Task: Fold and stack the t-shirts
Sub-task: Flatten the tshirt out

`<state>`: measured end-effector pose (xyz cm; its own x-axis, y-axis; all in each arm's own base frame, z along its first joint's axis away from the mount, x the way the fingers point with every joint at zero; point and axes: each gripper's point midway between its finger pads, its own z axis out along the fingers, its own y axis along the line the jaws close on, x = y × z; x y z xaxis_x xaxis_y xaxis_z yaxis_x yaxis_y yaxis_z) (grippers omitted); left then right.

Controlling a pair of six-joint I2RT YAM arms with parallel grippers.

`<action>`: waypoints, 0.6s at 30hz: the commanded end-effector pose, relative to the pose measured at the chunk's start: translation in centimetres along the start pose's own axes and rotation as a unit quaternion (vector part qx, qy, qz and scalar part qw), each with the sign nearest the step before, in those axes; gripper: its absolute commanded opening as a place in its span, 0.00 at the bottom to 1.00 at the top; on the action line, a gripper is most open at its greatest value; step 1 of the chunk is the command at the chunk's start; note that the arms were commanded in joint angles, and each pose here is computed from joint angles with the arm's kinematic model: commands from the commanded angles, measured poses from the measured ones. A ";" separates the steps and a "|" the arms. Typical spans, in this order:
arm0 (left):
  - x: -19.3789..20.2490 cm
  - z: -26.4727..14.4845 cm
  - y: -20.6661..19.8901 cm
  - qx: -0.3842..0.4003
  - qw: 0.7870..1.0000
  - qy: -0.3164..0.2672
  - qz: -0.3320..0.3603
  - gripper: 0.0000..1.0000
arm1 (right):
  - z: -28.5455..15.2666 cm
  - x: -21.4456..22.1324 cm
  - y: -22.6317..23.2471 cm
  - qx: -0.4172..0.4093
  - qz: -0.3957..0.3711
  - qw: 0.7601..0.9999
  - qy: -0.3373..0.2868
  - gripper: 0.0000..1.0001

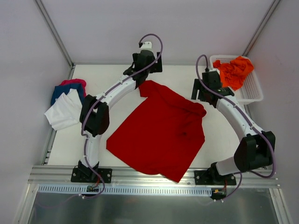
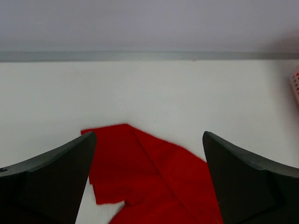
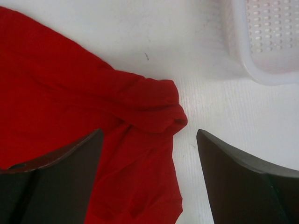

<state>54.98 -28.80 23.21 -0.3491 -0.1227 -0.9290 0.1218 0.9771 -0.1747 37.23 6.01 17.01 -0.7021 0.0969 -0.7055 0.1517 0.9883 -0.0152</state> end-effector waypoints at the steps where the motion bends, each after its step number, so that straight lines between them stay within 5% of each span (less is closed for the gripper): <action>1: -0.6 -3.5 -0.3 0.034 0.999 0.010 -0.033 0.99 | -2.0 -1.0 1.0 -0.050 -0.011 0.999 -0.020 0.85; 3: -1.5 -7.8 -1.3 0.051 0.997 0.004 -0.058 0.99 | -3.3 -0.8 1.2 -0.066 -0.008 0.997 -0.030 0.85; 7: 4.5 -15.0 -2.5 0.053 0.998 0.038 -0.026 0.99 | -4.3 1.8 0.5 -0.068 -0.012 0.998 -0.015 0.84; 10: 8.1 -19.1 -4.3 0.070 0.995 0.065 -0.028 0.87 | -4.5 4.0 0.4 -0.070 -0.016 0.997 0.015 0.76; 11: 8.9 -20.0 -4.6 0.078 0.993 0.076 -0.038 0.75 | -4.4 4.6 0.5 -0.075 -0.017 0.997 0.020 0.72; 12: 9.9 -21.1 -5.6 0.093 0.989 0.092 -0.064 0.32 | -4.2 5.8 0.7 -0.078 -0.010 0.996 0.034 0.44; 14: 12.0 -22.5 -4.9 0.087 0.986 0.115 -0.083 0.00 | -4.2 6.5 1.1 -0.085 0.000 0.996 0.034 0.09; 15: 12.6 -23.1 -5.0 0.089 0.985 0.121 -0.083 0.00 | -4.0 6.9 1.3 -0.088 0.001 0.995 0.036 0.01; 18: 15.5 -25.1 -4.1 0.057 0.985 0.145 -0.079 0.00 | -2.7 8.7 1.9 -0.093 -0.005 0.994 0.065 0.00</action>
<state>27.39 -31.84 19.55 -0.5805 -0.1332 -0.8033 0.2625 0.9032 -0.3395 29.58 7.86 13.44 -0.7772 0.0758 -0.6247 0.0362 0.9965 0.0758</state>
